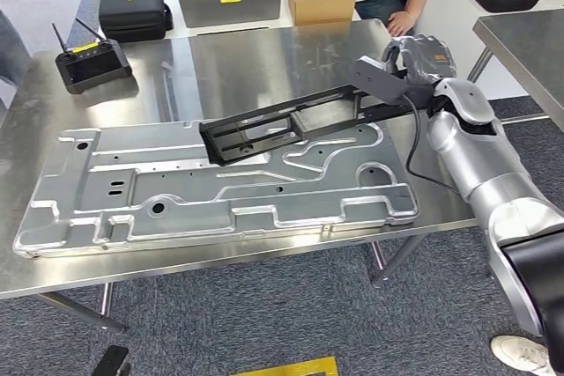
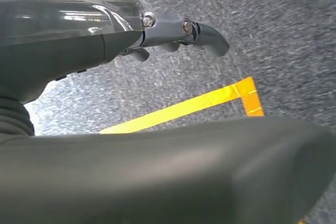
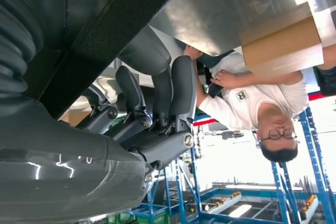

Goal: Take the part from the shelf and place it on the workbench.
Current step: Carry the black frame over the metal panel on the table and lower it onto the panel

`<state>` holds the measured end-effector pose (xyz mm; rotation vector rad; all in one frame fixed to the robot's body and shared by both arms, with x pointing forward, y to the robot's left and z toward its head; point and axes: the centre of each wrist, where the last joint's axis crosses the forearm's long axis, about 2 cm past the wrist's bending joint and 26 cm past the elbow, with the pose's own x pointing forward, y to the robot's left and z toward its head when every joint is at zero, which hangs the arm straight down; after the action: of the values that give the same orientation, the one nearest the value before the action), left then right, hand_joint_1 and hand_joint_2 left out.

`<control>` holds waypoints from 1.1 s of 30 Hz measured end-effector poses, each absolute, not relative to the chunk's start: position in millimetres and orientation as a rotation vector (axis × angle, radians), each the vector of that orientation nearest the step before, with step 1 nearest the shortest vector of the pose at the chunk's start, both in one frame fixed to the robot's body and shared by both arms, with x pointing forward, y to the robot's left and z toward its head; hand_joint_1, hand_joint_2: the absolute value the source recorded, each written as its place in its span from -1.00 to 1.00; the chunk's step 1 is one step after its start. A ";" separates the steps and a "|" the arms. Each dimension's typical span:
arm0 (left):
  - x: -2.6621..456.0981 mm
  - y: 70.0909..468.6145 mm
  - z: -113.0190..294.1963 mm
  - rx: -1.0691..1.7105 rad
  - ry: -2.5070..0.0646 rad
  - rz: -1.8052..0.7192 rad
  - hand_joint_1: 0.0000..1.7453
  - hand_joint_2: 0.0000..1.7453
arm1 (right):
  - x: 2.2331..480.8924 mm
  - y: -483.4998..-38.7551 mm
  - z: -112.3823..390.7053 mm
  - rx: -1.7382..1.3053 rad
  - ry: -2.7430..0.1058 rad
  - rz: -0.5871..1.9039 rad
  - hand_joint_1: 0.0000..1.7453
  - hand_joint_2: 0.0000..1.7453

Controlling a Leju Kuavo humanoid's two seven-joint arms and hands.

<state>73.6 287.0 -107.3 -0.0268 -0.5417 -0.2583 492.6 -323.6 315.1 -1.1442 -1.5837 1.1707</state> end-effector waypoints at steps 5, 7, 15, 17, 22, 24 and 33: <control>74.1 289.0 -107.3 -0.024 -0.554 -0.254 -1.00 1.00 | 491.5 -324.6 312.3 -1.137 -1.584 1.162 -1.00 -1.00; 74.3 289.6 -107.2 -0.019 -0.555 -0.254 -1.00 1.00 | 491.3 -325.0 312.3 -1.136 -1.585 1.158 -1.00 -1.00; 74.9 291.0 -107.1 0.000 -0.554 -0.271 -1.00 -1.00 | 490.0 -328.0 310.2 -1.131 -1.590 1.141 -1.00 -1.00; 75.0 291.7 -107.1 0.005 -0.551 -0.273 -1.00 -1.00 | 489.7 -328.8 309.6 -1.131 -1.590 1.139 -1.00 -1.00; 75.0 292.5 -107.1 0.015 -0.546 -0.277 -1.00 -1.00 | 488.5 -331.9 308.9 -1.131 -1.595 1.126 -1.00 -1.00; 75.1 292.8 -107.1 0.016 -0.546 -0.278 -1.00 -1.00 | 488.1 -333.6 309.5 -1.133 -1.598 1.120 -1.00 -1.00; 77.0 293.0 -106.7 0.017 -0.549 -0.279 -1.00 -1.00 | 486.2 -340.6 310.0 -1.140 -1.605 1.113 -1.00 -1.00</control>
<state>77.0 293.0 -106.7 0.0169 -0.5494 -0.2790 486.2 -340.6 310.0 -1.1405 -1.6046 1.1127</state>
